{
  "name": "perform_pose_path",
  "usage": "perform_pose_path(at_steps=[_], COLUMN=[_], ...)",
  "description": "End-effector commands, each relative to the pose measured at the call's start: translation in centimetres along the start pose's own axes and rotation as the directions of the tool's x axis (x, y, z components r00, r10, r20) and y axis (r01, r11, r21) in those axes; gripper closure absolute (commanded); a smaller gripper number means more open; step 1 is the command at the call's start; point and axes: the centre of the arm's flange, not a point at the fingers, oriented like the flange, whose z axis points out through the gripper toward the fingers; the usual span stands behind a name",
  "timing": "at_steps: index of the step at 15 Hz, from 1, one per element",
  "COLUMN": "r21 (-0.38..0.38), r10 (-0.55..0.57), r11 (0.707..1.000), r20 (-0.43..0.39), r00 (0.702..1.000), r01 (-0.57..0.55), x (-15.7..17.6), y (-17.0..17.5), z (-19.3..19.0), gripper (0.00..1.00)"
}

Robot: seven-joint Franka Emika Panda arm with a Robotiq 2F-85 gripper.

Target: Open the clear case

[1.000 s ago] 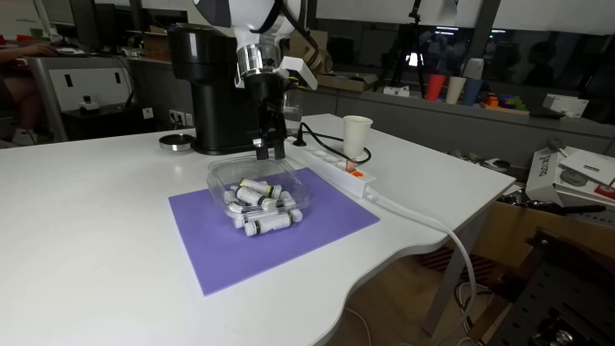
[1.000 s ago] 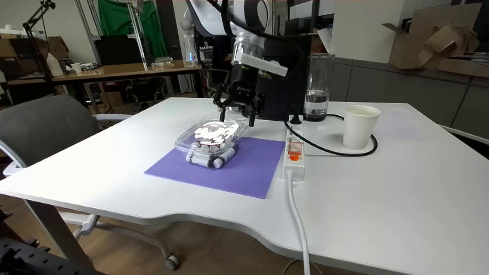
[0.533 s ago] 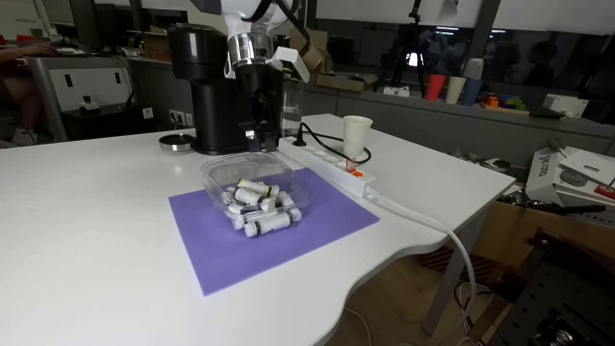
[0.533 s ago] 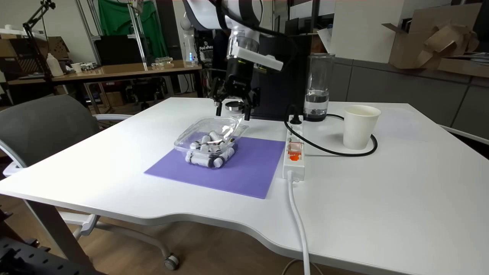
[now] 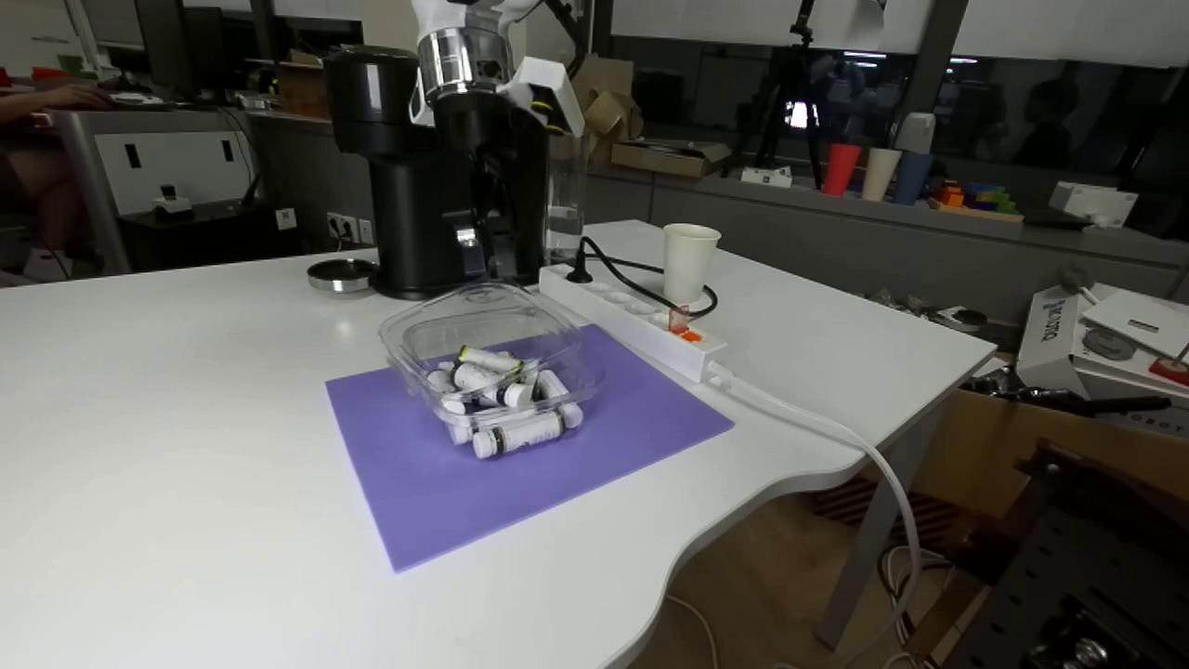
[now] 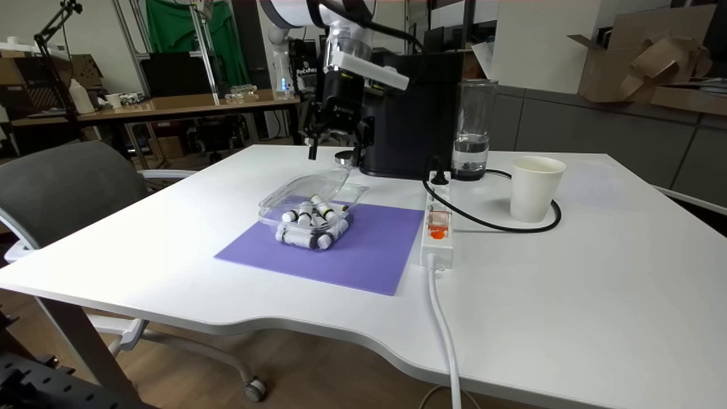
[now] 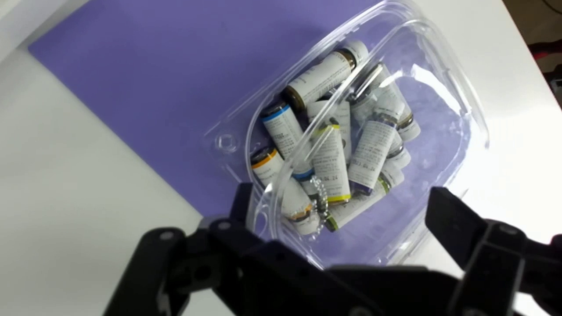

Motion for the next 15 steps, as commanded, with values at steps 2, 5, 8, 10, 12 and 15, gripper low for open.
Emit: perform_pose_path(at_steps=[2,5,8,10,12,15], r21=[0.01,0.024,0.049,0.049,0.033,-0.019], r10=[-0.073,-0.106,-0.135,-0.154,-0.174,-0.233], r11=[0.997,0.994,0.99,0.987,0.984,0.972], r20=[-0.009,-0.019,-0.022,-0.016,-0.01,0.012], r00=[0.997,0.994,0.991,0.988,0.985,0.972], r01=[0.073,0.106,0.136,0.154,0.174,0.233], x=[-0.3,-0.1,0.1,0.3,0.6,1.4], y=[-3.2,-5.1,-6.9,-8.0,-9.1,-11.1], z=[-1.2,-1.9,-2.6,-2.9,-3.2,-3.1], gripper=[0.0,0.0,0.0,0.0,0.0,0.0])
